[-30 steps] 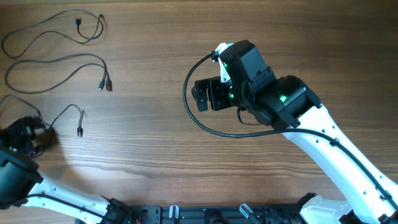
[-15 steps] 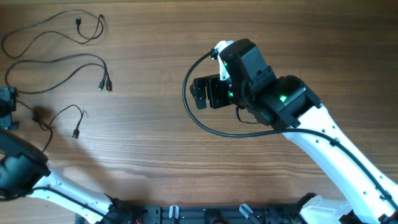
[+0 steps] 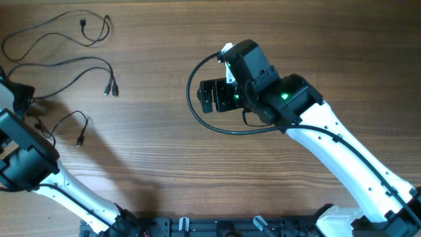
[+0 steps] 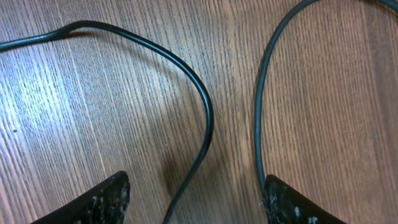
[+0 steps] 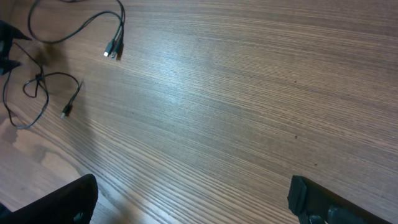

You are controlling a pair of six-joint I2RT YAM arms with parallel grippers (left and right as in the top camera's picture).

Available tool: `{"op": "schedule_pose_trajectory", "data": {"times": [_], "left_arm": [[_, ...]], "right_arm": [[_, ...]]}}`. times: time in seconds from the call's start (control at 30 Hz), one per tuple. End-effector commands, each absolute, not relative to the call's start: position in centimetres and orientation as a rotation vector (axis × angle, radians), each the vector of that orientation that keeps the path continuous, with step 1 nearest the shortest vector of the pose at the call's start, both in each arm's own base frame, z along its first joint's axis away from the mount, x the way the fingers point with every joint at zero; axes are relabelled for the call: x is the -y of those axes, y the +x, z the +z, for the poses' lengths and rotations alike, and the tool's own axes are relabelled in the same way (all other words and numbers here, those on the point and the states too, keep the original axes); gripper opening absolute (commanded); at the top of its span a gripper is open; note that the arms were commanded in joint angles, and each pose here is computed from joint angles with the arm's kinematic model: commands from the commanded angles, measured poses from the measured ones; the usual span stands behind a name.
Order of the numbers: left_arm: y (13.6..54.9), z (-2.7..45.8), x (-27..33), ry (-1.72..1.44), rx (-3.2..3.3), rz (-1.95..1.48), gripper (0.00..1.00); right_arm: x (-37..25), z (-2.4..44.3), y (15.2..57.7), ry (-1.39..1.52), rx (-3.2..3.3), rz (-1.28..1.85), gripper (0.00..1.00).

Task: Untangle cables

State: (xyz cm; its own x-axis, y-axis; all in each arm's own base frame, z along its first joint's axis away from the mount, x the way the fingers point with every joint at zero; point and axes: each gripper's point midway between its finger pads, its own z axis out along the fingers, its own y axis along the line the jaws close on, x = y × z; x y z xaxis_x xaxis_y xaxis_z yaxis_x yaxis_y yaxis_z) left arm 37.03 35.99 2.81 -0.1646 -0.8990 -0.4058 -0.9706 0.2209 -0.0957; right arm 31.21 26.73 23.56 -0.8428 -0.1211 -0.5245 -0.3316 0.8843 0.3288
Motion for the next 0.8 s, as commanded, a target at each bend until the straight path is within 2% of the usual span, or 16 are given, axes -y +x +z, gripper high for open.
{"op": "schedule_pose_trajectory", "data": {"times": [0.0,0.1,0.17,0.2,0.37,0.5,0.53,0.57,0.6,0.63,0.77], "left_arm": [[36.7,1.1,-36.2,-1.682,-2.211,0.309,0.65],[36.3,-0.1,-36.1,-1.574,-2.337,0.337,0.31],[36.0,0.3,-36.4,-1.59,-2.32,0.338,0.16],[35.6,0.8,-36.9,-1.6,-2.301,0.341,0.05],[32.7,5.9,-39.7,-1.859,-1.981,0.311,0.04],[31.4,8.1,-40.7,-1.928,-1.86,0.222,0.05],[31.7,8.1,-40.5,-1.924,-1.861,0.151,0.28],[32.0,8.0,-40.2,-1.923,-1.864,0.083,0.73],[32.2,8.0,-40.0,-1.919,-1.868,0.06,0.89],[32.3,8.1,-39.9,-1.916,-1.87,0.049,1.0],[32.3,9.1,-39.2,-1.908,-1.878,0.042,1.0]], "right_arm": [[-27.2,23.3,31.3,-0.324,-2.561,0.6,1.0],[-27.4,23.3,31.1,-0.33,-2.566,0.621,1.0],[-27.4,23.4,31.1,-0.309,-2.57,0.626,1.0],[-27.4,23.3,31.1,-0.31,-2.57,0.626,1.0],[-27.4,23.3,31.0,-0.312,-2.576,0.622,1.0],[-27.3,23.2,31.0,-0.311,-2.579,0.621,1.0],[-27.3,23.2,30.9,-0.311,-2.579,0.621,1.0],[-27.3,23.2,30.9,-0.311,-2.58,0.621,1.0],[-27.3,23.2,30.9,-0.311,-2.58,0.621,1.0],[-27.3,23.2,30.9,-0.311,-2.58,0.621,1.0],[-27.2,23.1,30.8,-0.311,-2.586,0.616,1.0]]}}
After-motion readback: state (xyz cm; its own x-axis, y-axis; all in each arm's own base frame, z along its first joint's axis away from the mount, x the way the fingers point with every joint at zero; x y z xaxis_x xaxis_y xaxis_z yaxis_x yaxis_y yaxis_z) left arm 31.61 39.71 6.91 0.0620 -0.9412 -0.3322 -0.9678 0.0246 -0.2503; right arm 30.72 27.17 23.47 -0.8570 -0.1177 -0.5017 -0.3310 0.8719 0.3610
